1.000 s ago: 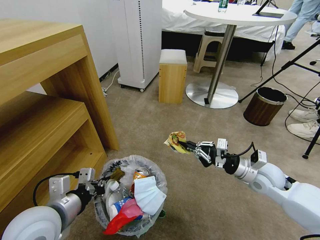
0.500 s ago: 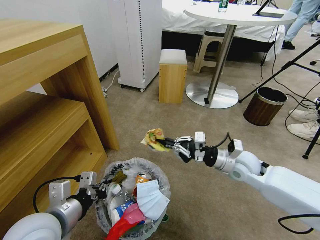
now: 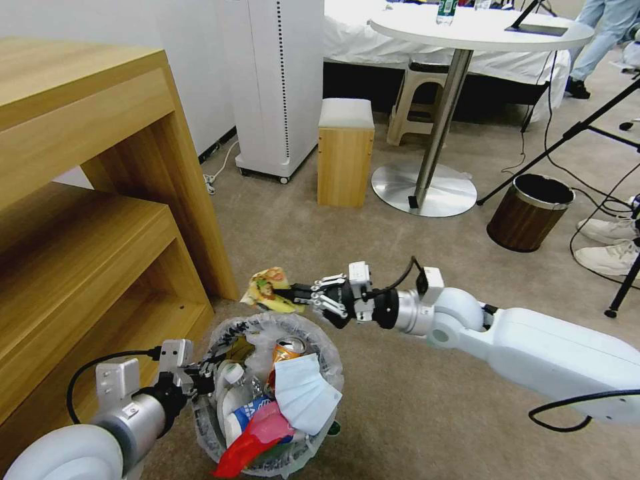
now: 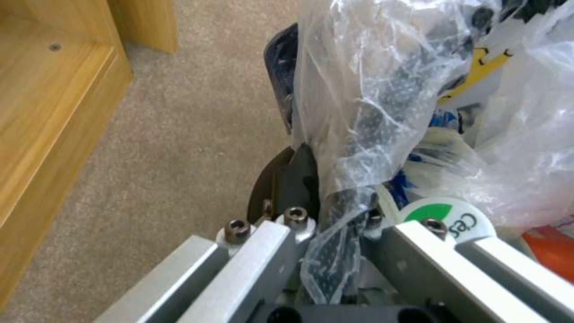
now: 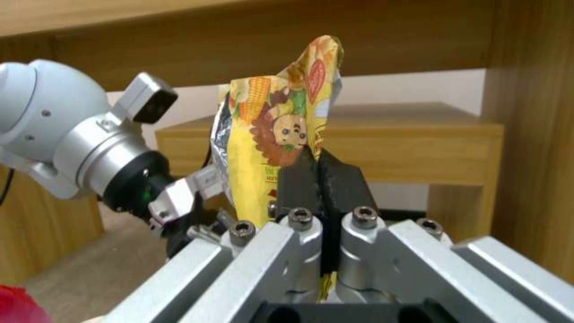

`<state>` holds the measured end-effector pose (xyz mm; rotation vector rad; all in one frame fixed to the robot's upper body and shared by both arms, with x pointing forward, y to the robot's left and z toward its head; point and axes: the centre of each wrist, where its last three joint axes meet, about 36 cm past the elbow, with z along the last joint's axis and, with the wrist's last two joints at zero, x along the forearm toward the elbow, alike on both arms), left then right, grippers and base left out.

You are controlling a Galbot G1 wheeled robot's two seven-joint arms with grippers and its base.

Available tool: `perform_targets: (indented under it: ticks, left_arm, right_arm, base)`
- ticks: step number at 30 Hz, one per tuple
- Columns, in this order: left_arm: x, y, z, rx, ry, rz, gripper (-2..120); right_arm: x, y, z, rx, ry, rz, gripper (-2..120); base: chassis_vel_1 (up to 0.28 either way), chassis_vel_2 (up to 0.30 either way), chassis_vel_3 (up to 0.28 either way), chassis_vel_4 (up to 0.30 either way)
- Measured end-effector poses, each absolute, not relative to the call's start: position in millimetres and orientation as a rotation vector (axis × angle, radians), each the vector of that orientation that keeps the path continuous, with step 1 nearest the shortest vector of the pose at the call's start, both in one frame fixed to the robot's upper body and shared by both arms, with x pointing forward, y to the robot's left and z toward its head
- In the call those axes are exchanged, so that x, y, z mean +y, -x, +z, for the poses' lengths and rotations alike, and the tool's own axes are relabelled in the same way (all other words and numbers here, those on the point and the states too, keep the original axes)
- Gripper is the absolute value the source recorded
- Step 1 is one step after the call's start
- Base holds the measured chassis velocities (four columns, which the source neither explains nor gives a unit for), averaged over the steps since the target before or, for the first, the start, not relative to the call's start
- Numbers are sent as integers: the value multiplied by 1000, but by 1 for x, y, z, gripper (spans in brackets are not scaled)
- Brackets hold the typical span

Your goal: Pick up the trash bin and place the garbage on the floor into it.

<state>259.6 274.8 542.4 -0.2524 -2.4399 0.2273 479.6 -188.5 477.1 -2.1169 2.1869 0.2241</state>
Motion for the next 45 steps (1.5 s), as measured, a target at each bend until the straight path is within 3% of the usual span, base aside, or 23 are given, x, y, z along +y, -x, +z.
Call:
perform_targets:
  ticks: [17, 18, 21, 33, 35, 41, 45]
  left_arm:
    - [275, -264, 547, -2458, 264, 245, 0]
    - [275, -264, 547, -2459, 263, 246, 0]
    - [275, -264, 547, -2459, 263, 246, 0]
    - [278, -265, 542, -2458, 240, 257, 0]
    - [278, -266, 541, -2457, 237, 257, 0]
    - [284, -271, 536, -2451, 210, 243, 0]
    - [287, -274, 535, -2451, 203, 234, 0]
  right_arm:
    - [-169, -472, 440, 2246, 2174, 237, 0]
    - [-167, -471, 438, 2247, 2178, 237, 6]
    - [-167, -471, 438, 2246, 2180, 237, 7]
    - [-171, -466, 446, 2228, 2152, 248, 60]
    - [-172, -466, 448, 2229, 2141, 251, 62]
    - [-189, -471, 469, 2255, 1974, 281, 89]
    - [-198, -469, 472, 2271, 1918, 304, 96]
  base:
    - [0, 0, 0, 0]
    - [0, 0, 0, 0]
    - [0, 0, 0, 0]
    - [0, 0, 0, 0]
    - [0, 0, 0, 0]
    - [0, 0, 0, 0]
    - [0, 0, 0, 0]
